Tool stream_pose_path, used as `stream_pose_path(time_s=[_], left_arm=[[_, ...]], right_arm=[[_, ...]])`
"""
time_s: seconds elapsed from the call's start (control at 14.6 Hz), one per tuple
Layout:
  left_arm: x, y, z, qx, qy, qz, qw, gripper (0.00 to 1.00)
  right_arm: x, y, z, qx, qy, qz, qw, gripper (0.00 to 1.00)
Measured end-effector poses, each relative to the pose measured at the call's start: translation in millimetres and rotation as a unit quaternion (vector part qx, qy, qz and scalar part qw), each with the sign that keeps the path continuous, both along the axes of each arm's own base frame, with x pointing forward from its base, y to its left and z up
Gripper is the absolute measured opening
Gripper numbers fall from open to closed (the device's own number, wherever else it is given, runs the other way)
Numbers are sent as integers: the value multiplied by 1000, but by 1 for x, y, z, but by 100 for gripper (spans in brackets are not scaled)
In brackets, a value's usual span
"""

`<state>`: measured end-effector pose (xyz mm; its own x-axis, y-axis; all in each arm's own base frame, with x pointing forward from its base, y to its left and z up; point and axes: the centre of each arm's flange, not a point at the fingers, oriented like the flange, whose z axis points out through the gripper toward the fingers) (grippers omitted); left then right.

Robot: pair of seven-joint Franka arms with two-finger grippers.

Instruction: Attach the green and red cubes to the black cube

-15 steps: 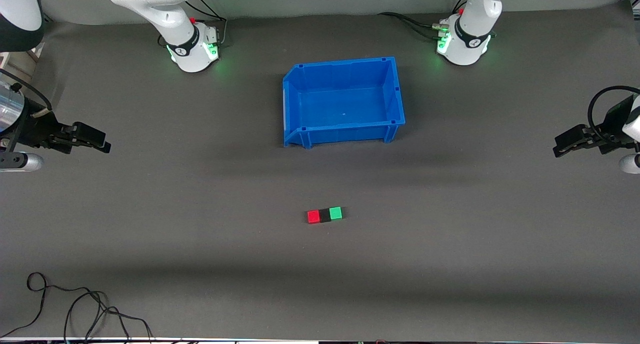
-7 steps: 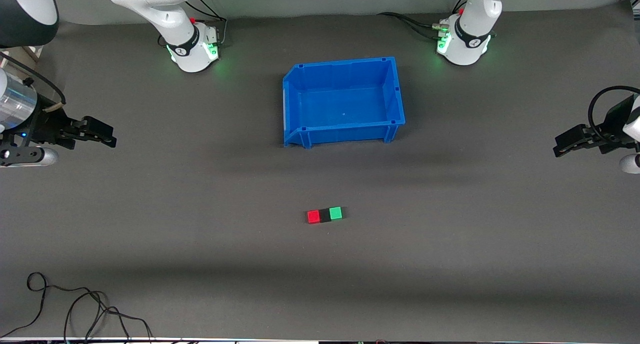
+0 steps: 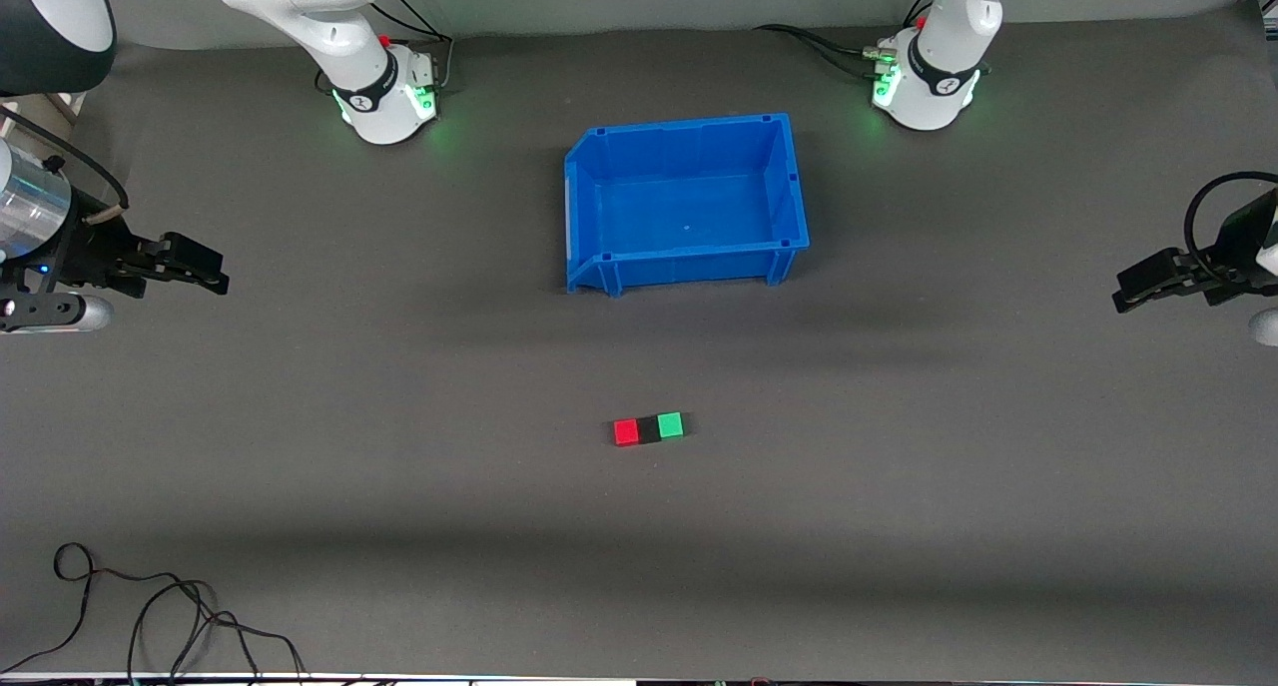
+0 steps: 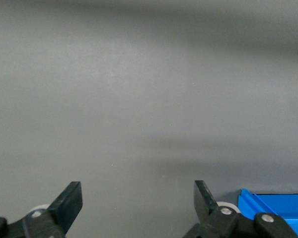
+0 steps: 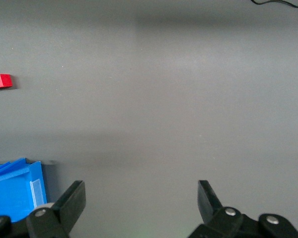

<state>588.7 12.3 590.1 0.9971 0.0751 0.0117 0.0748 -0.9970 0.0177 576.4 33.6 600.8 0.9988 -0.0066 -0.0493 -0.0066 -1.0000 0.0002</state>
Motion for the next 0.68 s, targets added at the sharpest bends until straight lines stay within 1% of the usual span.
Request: stream_pose_path(time_s=[0.21, 0.68], left_arm=[[-1, 0, -2, -1, 7, -3, 1000, 100], [-1, -2, -2, -10, 6, -4, 1000, 100]], right_arm=[[0, 0, 0, 0, 0, 0, 1000, 100], [0, -2, 0, 0, 0, -2, 1000, 100]])
